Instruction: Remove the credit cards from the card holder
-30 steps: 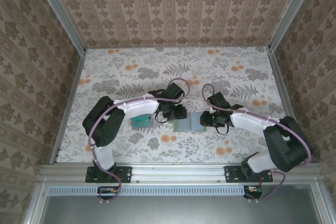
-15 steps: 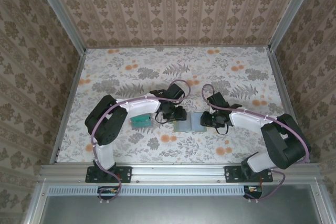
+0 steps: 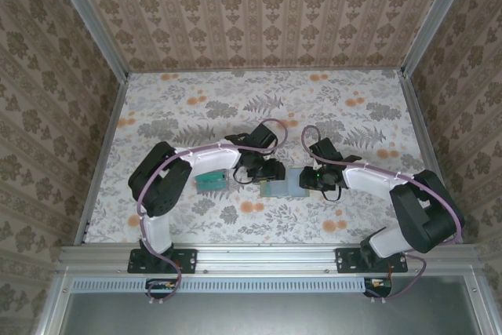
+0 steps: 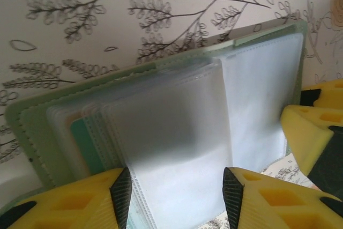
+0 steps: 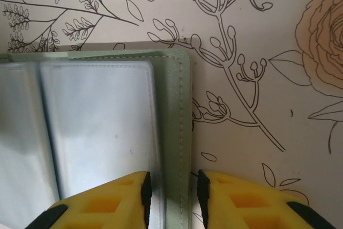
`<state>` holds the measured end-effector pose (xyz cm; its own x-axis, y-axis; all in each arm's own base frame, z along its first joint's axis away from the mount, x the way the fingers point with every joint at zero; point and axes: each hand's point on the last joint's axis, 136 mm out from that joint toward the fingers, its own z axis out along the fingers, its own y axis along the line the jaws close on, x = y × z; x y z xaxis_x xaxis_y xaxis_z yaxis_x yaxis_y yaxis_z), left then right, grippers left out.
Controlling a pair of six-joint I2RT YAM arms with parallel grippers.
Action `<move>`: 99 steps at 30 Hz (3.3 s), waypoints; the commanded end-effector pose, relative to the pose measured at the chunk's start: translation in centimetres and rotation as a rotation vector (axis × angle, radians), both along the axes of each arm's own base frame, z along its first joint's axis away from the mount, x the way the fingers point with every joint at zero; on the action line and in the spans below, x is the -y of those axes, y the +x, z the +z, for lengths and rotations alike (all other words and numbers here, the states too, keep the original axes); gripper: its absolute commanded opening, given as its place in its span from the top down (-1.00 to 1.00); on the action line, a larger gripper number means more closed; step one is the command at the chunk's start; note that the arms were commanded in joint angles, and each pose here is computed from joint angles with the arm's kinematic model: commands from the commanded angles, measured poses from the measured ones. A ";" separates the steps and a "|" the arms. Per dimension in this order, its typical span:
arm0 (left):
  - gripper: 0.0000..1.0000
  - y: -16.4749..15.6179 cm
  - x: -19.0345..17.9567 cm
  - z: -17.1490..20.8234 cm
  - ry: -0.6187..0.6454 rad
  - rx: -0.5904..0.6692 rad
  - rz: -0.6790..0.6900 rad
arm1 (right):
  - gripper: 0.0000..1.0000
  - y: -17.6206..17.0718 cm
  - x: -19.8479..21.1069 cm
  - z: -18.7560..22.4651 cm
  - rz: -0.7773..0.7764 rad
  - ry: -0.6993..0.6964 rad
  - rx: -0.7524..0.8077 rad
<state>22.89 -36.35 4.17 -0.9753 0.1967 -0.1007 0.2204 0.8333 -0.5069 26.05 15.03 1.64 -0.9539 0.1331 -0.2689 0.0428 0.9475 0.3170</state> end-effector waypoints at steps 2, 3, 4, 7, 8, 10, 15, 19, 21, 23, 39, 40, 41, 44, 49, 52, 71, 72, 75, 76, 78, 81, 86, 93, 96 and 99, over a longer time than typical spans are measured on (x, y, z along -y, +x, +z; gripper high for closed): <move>-0.04 -0.4 1.6 0.4 -0.043 0.003 -0.061 | 0.32 -0.5 0.3 -1.0 -0.016 -0.016 -0.045; -0.05 -0.4 1.6 0.5 -0.041 0.006 -0.060 | 0.32 -0.5 0.3 -1.0 -0.015 -0.016 -0.046; -0.05 -0.3 1.4 0.5 -0.031 0.011 -0.057 | 0.32 -0.5 0.3 -1.0 -0.018 -0.016 -0.048; -0.05 0.1 0.5 0.9 0.007 0.047 -0.029 | 0.32 -0.6 0.3 -1.0 -0.018 -0.017 -0.047; -0.05 0.2 0.1 1.1 0.018 0.058 -0.019 | 0.32 -0.7 0.4 -1.0 -0.019 -0.017 -0.047; -0.06 0.2 -0.2 1.4 0.021 0.067 -0.013 | 0.32 -0.6 0.4 -1.0 -0.019 -0.017 -0.044; -0.05 -0.1 -0.6 1.0 0.035 0.055 -0.007 | 0.32 -0.7 0.4 -1.1 -0.020 -0.016 -0.049; -0.04 -0.1 -0.3 1.1 0.031 0.058 -0.023 | 0.32 -0.7 0.4 -1.0 -0.022 -0.017 -0.046; -0.04 -0.2 0.5 1.1 0.014 0.051 -0.044 | 0.32 -0.7 0.4 -1.0 -0.025 -0.016 -0.047; -0.04 -0.4 1.5 1.1 -0.006 0.039 -0.078 | 0.32 -0.7 0.4 -1.0 -0.026 -0.014 -0.047; 0.01 -0.4 4.3 4.7 -0.129 0.099 -0.143 | 0.30 -0.8 0.5 -0.8 -0.038 -0.009 -0.042; 0.02 -0.2 3.6 4.7 -0.115 0.103 -0.116 | 0.30 -0.8 0.5 -0.9 -0.038 -0.009 -0.042; 0.02 0.1 2.8 4.5 -0.097 0.105 -0.088 | 0.30 -0.7 0.5 -0.9 -0.040 -0.009 -0.042; 0.02 0.2 0.6 3.5 -0.039 0.087 -0.028 | 0.30 -0.7 0.4 -0.8 -0.041 -0.006 -0.041; 0.01 -0.4 -0.9 1.8 0.021 0.054 -0.012 | 0.30 -0.7 0.3 -0.8 -0.037 -0.006 -0.044; 0.02 -0.3 -1.7 1.1 0.067 0.052 0.004 | 0.29 -0.6 0.3 -0.8 -0.036 -0.005 -0.044; 0.02 -1.2 -1.4 -1.3 0.080 -0.006 -0.017 | 0.29 -0.7 0.4 -0.9 -0.040 -0.003 -0.044; 0.02 -1.1 -1.3 -1.3 0.072 -0.006 -0.016 | 0.29 -0.7 0.3 -0.8 -0.038 -0.002 -0.042; 0.02 -1.2 -0.8 -1.4 0.054 -0.012 -0.027 | 0.29 -0.6 0.3 -0.8 -0.038 -0.001 -0.041; 0.01 -1.3 -0.6 -1.3 0.044 -0.011 -0.034 | 0.29 -0.6 0.3 -0.7 -0.039 0.000 -0.039; -0.05 -1.2 -0.1 -1.0 0.018 -0.009 -0.040 | 0.29 -0.7 0.3 -0.8 -0.039 -0.001 -0.040; -0.09 -1.2 0.5 -0.7 -0.012 -0.011 -0.054 | 0.29 -0.7 0.3 -0.8 -0.038 -0.002 -0.042; -0.12 -1.2 1.7 0.1 -0.056 -0.002 -0.077 | 0.29 -0.9 0.4 -0.9 -0.040 -0.003 -0.045; -0.12 -1.1 2.8 1.1 -0.093 0.010 -0.106 | 0.29 -0.7 0.4 -0.8 -0.046 -0.004 -0.039; -0.12 -1.0 3.5 1.7 -0.112 0.018 -0.120 | 0.29 -0.3 0.6 0.0 -0.056 -0.003 -0.011; -0.12 -0.9 4.1 2.3 -0.130 0.027 -0.129 | 0.29 0.3 1.2 1.5 -0.084 -0.003 0.044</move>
<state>21.99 -39.20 5.99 -0.9521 0.2718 -0.1398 0.3013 0.7573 -0.5794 26.19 14.92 2.17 -0.9451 0.1756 -0.2756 0.0779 0.9401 0.3317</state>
